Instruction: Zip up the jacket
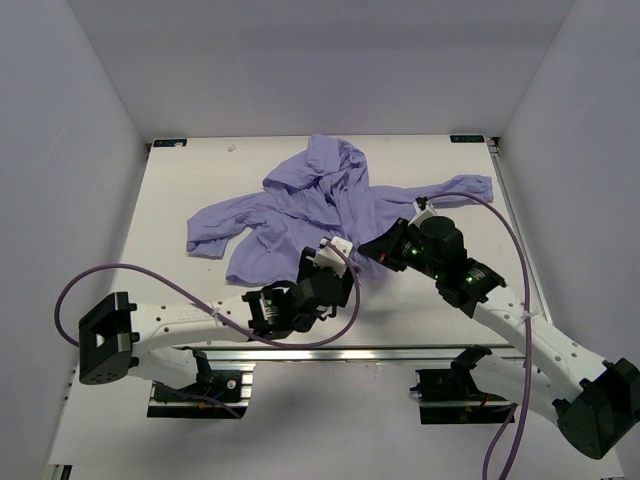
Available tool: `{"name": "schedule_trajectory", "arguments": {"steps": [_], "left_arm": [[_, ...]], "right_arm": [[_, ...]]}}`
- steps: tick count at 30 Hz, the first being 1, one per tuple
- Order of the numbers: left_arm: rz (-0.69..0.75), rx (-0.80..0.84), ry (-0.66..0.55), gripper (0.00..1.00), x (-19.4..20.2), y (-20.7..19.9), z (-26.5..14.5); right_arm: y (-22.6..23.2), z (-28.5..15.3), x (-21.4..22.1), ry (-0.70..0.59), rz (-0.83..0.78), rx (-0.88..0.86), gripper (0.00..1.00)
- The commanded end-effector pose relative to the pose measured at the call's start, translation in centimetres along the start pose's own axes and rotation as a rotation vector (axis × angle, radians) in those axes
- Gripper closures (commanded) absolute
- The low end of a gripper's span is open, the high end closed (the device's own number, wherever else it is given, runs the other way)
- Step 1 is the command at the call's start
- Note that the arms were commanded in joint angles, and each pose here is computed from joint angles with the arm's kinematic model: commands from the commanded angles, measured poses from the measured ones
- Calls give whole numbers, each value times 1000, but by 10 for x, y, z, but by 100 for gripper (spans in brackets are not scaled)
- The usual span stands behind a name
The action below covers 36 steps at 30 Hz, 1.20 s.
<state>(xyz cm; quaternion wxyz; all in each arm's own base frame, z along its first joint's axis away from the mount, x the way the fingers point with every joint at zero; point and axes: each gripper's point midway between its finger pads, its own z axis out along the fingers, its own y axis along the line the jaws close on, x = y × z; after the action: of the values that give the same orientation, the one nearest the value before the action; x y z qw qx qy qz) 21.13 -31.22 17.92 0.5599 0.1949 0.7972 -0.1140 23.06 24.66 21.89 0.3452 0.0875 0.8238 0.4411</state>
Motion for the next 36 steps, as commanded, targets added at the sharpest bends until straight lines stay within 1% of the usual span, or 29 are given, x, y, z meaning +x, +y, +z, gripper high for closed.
{"name": "schedule_trajectory", "arguments": {"steps": [1,2,3,4,5,7,8,10,11,12,13,14,15,16,17,18,19,20,21,22,23,24,25,28,29,31,36], "left_arm": [[-98,151,-19,25,-12,-26,-11],[-120,204,15,25,-5,-35,-14],[-140,202,32,24,0,-34,-15],[-192,190,56,24,7,-32,-18],[-200,161,83,23,16,-25,-19],[-248,151,99,17,23,-20,-24],[-316,149,103,11,26,-16,-29],[-400,165,113,3,30,-13,-32],[-486,225,131,2,33,-17,-38],[-548,221,135,2,33,-7,-32],[-596,250,140,2,34,-5,-31],[-695,316,92,2,15,-6,-31],[-717,350,122,2,31,-4,-30],[-794,458,102,2,15,-7,-31],[-814,502,95,2,13,-8,-32],[-825,557,139,2,23,-13,-34],[-848,601,115,2,14,-16,-35],[-853,625,120,2,13,-20,-34],[-858,624,148,2,22,-22,-28],[-864,708,128,2,11,-31,-33],[-871,735,131,2,10,-33,-32],[-886,729,157,2,19,-32,-24],[-903,809,132,2,7,-37,-30],[-933,902,83,2,-2,-36,-30],[-929,941,85,2,-3,-39,-34],[-928,981,69,2,-6,-42,-36],[-914,982,82,2,-5,-45,-29]], "right_arm": [[20,-2,-10,-25,8,-59,100],[22,-1,-9,-24,-10,-89,100],[23,-1,-7,-20,-20,-103,100],[25,-2,-7,-23,-27,-127,100],[27,-3,-6,-30,-41,-154,100],[29,-7,1,-29,-61,-213,100],[30,-9,5,-21,-72,-237,100],[25,-14,11,-18,-97,-253,100],[24,-15,14,-10,-107,-258,100],[20,-15,17,-2,-113,-250,100],[18,-17,19,1,-114,-250,100],[17,-18,21,7,-117,-257,100],[16,-18,23,8,-115,-256,100],[14,-19,25,10,-113,-258,100],[13,-19,26,12,-111,-259,100],[11,-18,26,12,-107,-257,100],[11,-18,28,16,-100,-258,100],[11,-18,29,18,-98,-263,100],[12,-18,29,18,-97,-269,100],[12,-17,29,20,-90,-272,100],[13,-17,30,23,-88,-279,100],[13,-17,31,28,-87,-281,100],[13,-17,31,32,-85,-281,100],[11,-16,33,36,-84,-275,100],[11,-16,32,30,-85,-273,100],[9,-16,31,26,-83,-265,100],[10,-16,30,19,-75,-266,100]]}}
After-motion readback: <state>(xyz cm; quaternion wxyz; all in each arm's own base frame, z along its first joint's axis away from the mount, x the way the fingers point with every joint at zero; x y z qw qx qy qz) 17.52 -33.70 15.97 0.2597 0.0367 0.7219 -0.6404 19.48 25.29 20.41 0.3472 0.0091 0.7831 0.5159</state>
